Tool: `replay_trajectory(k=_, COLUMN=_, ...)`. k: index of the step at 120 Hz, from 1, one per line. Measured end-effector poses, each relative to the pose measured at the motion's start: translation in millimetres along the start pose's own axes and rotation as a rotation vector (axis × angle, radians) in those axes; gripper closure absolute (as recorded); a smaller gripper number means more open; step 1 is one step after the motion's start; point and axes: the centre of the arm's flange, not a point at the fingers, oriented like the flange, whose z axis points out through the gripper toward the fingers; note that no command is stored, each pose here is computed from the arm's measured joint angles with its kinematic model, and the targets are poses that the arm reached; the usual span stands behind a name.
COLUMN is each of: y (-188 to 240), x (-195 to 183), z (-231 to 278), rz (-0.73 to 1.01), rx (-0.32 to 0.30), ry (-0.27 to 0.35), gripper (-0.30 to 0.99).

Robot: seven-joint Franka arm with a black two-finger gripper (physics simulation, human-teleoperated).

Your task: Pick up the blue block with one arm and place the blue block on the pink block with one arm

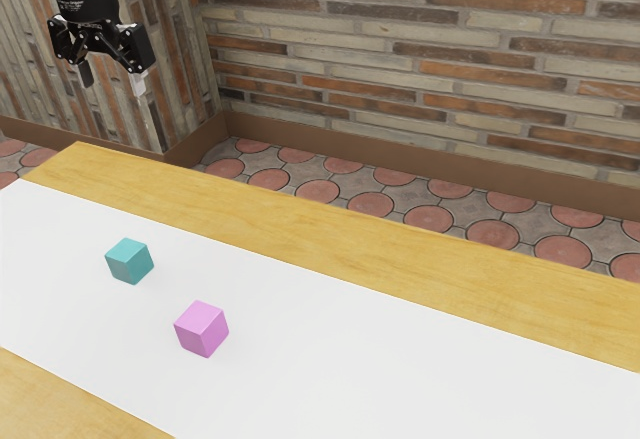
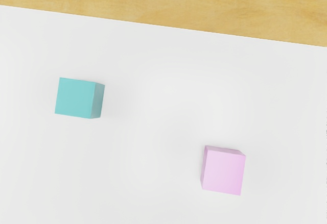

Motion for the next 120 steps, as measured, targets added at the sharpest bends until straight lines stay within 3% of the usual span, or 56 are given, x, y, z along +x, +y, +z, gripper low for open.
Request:
replay_trajectory(k=20, y=-7, x=-1, z=-3, rz=-0.014, rx=-0.007, ry=0.004, gripper=0.00)
replay_trajectory(k=34, y=-30, x=-31, z=-94, rz=-0.051, rx=-0.015, ry=0.144, gripper=0.00)
replay_trajectory(k=42, y=-83, x=-46, z=-106, rz=-0.144, rx=-0.012, ry=0.153, gripper=0.00)
replay_trajectory(k=59, y=-205, x=-4, z=41, rz=-0.340, rx=0.026, ry=-0.063, gripper=0.00)
replay_trajectory(k=69, y=-220, x=24, z=132, rz=-0.346, rx=0.016, ry=-0.141, gripper=0.00)
replay_trajectory(k=95, y=-199, x=92, z=267, rz=-0.237, rx=0.020, ry=-0.140, gripper=0.00)
replay_trajectory(k=106, y=-193, x=101, z=287, rz=-0.194, rx=0.010, ry=-0.106, gripper=0.00)
replay_trajectory(k=120, y=-175, x=93, z=325, rz=-0.144, rx=-0.062, ry=-0.098, gripper=0.00)
